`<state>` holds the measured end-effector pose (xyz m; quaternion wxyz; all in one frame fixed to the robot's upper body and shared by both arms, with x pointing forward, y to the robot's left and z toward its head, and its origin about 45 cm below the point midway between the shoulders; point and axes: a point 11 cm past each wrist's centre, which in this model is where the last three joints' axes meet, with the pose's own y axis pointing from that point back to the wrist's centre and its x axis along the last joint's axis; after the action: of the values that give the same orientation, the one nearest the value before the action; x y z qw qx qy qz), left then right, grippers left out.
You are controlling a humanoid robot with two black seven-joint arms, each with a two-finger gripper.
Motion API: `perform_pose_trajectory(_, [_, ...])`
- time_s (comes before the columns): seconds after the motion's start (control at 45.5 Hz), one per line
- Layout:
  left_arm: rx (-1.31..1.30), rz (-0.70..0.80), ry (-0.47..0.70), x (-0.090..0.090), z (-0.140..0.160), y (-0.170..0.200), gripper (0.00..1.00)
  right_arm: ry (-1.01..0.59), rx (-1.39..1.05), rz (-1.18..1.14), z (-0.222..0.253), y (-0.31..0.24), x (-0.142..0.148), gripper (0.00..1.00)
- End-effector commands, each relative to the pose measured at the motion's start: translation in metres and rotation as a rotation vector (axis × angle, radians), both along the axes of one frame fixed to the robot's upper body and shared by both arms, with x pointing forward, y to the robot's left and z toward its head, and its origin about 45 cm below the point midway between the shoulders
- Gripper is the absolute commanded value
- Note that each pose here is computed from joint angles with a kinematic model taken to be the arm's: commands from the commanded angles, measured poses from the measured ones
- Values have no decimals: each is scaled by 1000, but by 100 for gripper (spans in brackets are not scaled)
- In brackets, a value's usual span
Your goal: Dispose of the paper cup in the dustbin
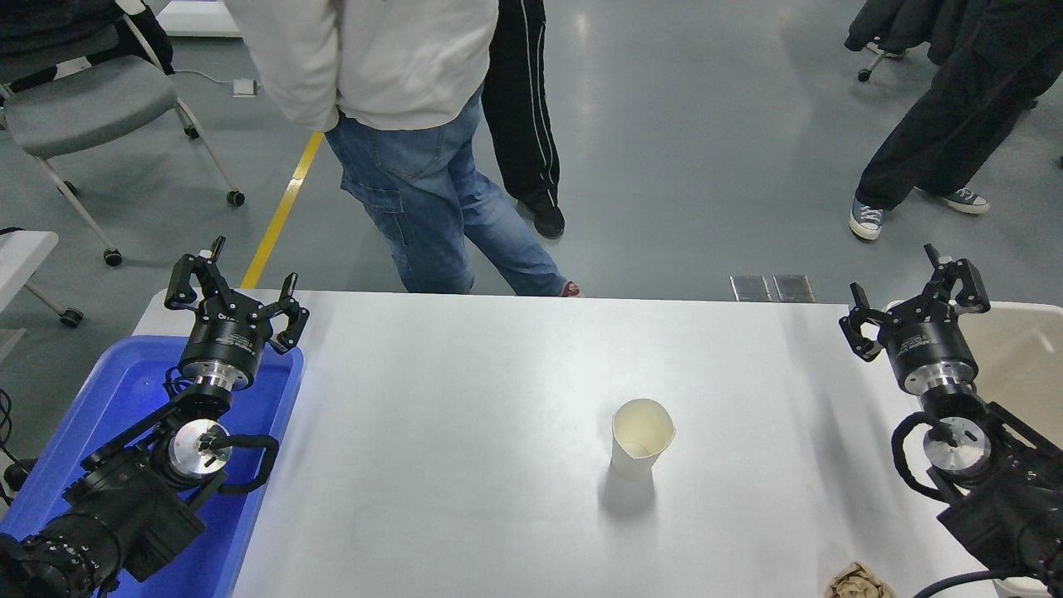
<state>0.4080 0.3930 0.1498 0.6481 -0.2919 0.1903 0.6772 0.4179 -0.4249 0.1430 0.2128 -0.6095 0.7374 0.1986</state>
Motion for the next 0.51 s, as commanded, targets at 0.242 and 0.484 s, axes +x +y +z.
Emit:
perform_pose_trajectory(0.242, [0, 0, 0, 0, 0, 0, 100, -9, 2, 6, 3, 2, 3, 99])
perform_pose_trajectory(0.484, [0, 0, 0, 0, 0, 0, 100, -13, 0, 8, 6, 2, 5, 99])
